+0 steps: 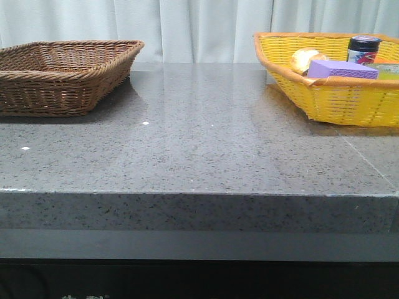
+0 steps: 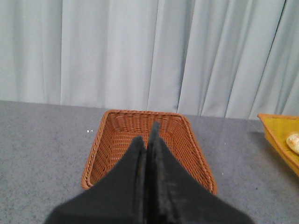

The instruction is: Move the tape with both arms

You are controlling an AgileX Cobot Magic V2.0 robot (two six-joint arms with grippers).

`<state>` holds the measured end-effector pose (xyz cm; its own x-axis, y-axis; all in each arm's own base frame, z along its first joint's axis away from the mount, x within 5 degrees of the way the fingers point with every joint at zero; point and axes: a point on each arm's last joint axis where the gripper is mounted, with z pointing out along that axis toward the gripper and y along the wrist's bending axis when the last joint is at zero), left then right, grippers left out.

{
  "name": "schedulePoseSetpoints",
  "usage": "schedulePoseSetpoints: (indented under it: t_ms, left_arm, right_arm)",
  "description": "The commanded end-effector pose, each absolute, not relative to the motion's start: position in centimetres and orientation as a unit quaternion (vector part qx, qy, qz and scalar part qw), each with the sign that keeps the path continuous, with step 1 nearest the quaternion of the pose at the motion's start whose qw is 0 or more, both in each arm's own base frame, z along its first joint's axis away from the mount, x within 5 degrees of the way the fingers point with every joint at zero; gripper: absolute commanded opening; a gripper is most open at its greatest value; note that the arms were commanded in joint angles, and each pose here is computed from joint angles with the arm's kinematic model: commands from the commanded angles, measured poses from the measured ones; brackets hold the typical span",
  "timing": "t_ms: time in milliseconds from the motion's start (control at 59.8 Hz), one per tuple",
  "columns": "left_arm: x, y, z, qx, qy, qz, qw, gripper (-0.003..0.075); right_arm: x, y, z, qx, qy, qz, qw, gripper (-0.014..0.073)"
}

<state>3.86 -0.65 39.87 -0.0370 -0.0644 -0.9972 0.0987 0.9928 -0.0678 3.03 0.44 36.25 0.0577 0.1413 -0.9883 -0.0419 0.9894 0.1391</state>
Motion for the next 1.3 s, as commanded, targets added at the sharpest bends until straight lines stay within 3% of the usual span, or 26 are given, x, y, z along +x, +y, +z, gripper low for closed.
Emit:
schedulePoseSetpoints:
  t_ms: [0, 619, 753, 820, 887, 970, 1037, 1288]
  left_arm:
    - [5.3, -0.8, 41.6, 0.009, 0.724, -0.065, 0.687, -0.0020]
    - [12.4, -1.0, 39.1, 0.009, 0.809, -0.050, 0.586, -0.0020]
    - [13.5, -0.8, 38.6, 0.018, 0.820, -0.026, 0.572, -0.0013]
    - [13.8, -0.8, 38.4, 0.021, 0.824, -0.019, 0.566, 0.0050]
    - [14.2, -0.8, 38.3, 0.021, 0.827, -0.018, 0.561, 0.0207]
    - [14.4, -0.8, 38.1, 0.021, 0.830, -0.018, 0.557, 0.0402]
    - [14.7, -0.8, 38.0, 0.021, 0.833, -0.018, 0.553, 0.0507]
    - [14.8, -1.1, 38.2, 0.021, 0.827, -0.039, 0.561, 0.0507]
  right_arm:
    - [4.0, 0.4, 38.8, 0.037, 0.683, 0.059, 0.727, -0.0068]
    - [11.7, 0.3, 36.3, 0.034, 0.820, 0.049, 0.570, -0.0068]
    - [13.0, 0.3, 35.5, 0.019, 0.841, 0.038, 0.539, -0.0017]
    - [13.5, 0.3, 35.1, 0.018, 0.849, 0.038, 0.527, 0.0081]
    - [14.0, 0.3, 34.7, 0.019, 0.858, 0.038, 0.512, 0.0273]
    - [14.3, 0.3, 34.4, 0.019, 0.866, 0.039, 0.499, 0.0440]
    - [14.5, 0.3, 34.1, 0.019, 0.871, 0.039, 0.489, 0.0505]
    - [15.3, 0.2, 33.6, 0.019, 0.882, 0.039, 0.470, 0.0508]
